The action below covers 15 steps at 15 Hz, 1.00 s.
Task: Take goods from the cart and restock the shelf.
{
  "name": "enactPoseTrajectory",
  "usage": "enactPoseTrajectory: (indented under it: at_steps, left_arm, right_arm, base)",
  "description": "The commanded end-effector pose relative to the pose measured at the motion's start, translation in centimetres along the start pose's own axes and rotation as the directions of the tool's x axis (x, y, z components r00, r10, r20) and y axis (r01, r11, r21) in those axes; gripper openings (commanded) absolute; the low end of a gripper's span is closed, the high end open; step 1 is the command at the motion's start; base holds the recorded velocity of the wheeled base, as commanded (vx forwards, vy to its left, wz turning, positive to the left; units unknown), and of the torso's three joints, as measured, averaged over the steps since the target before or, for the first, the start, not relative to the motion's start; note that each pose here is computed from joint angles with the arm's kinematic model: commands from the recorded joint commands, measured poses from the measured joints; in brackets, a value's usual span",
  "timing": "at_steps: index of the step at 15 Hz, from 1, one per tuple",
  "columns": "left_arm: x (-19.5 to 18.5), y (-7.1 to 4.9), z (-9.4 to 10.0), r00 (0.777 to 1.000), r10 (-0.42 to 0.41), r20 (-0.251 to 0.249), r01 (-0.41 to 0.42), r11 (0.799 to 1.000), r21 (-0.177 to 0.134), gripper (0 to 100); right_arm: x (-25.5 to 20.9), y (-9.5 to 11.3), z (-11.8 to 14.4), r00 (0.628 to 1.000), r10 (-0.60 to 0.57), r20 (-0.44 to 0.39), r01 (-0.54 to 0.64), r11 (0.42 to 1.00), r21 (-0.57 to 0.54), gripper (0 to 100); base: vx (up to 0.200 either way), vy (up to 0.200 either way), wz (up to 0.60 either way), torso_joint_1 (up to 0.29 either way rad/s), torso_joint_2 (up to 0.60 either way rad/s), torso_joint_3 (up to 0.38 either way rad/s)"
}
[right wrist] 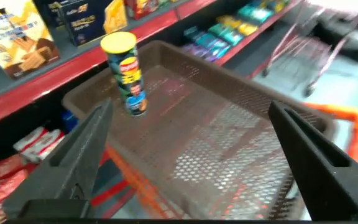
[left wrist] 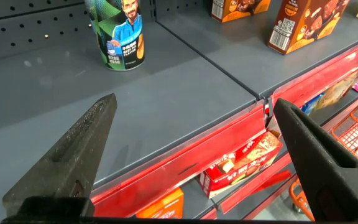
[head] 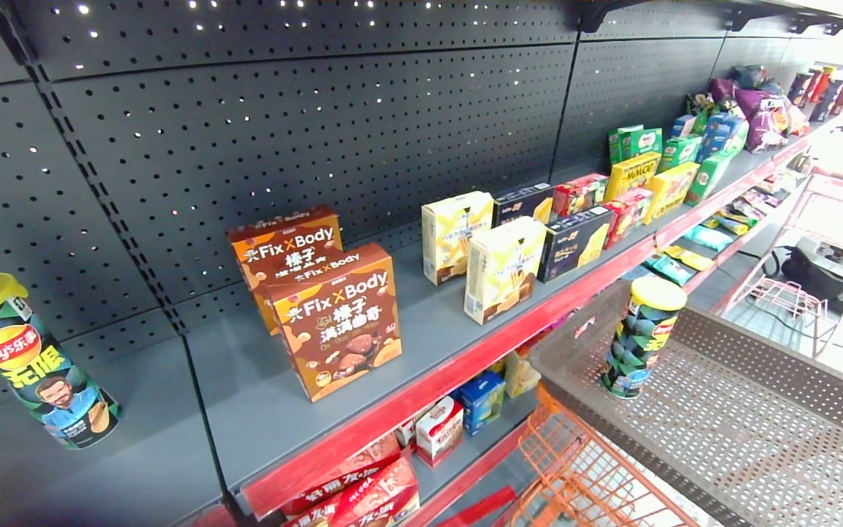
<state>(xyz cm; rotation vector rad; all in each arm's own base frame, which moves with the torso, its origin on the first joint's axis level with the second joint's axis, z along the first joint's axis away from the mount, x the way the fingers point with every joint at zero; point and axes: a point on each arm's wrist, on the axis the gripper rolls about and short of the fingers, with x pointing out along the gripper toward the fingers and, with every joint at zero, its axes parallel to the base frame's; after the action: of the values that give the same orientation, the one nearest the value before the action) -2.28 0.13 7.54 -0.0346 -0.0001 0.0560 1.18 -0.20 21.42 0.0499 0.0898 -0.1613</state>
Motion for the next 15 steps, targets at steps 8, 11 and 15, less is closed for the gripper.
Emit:
enactPoseTrajectory:
  at_steps: [8,11,15]
  left_arm:
    - [0.0,0.0,0.0,1.0,0.001,0.001,-0.001,1.0,-0.001,100]
    - [0.0,0.0,0.0,1.0,0.001,0.001,-0.001,1.0,-0.001,100]
    - [0.0,0.0,0.0,1.0,0.001,0.001,-0.001,1.0,-0.001,100]
  right_arm:
    - [10.0,1.6,-1.6,0.901,0.096,-0.423,-0.167,0.977,-0.135,100]
    - [14.9,1.9,-2.2,0.887,0.067,-0.457,-0.171,0.967,-0.19,100]
    - [18.1,1.5,-4.7,0.885,0.04,-0.464,-0.143,0.971,-0.189,100]
  base:
    - [0.0,0.0,0.0,0.0,0.0,0.0]
    - [0.0,0.0,0.0,0.0,0.0,0.0]
    - [0.0,0.0,0.0,0.0,0.0,0.0]
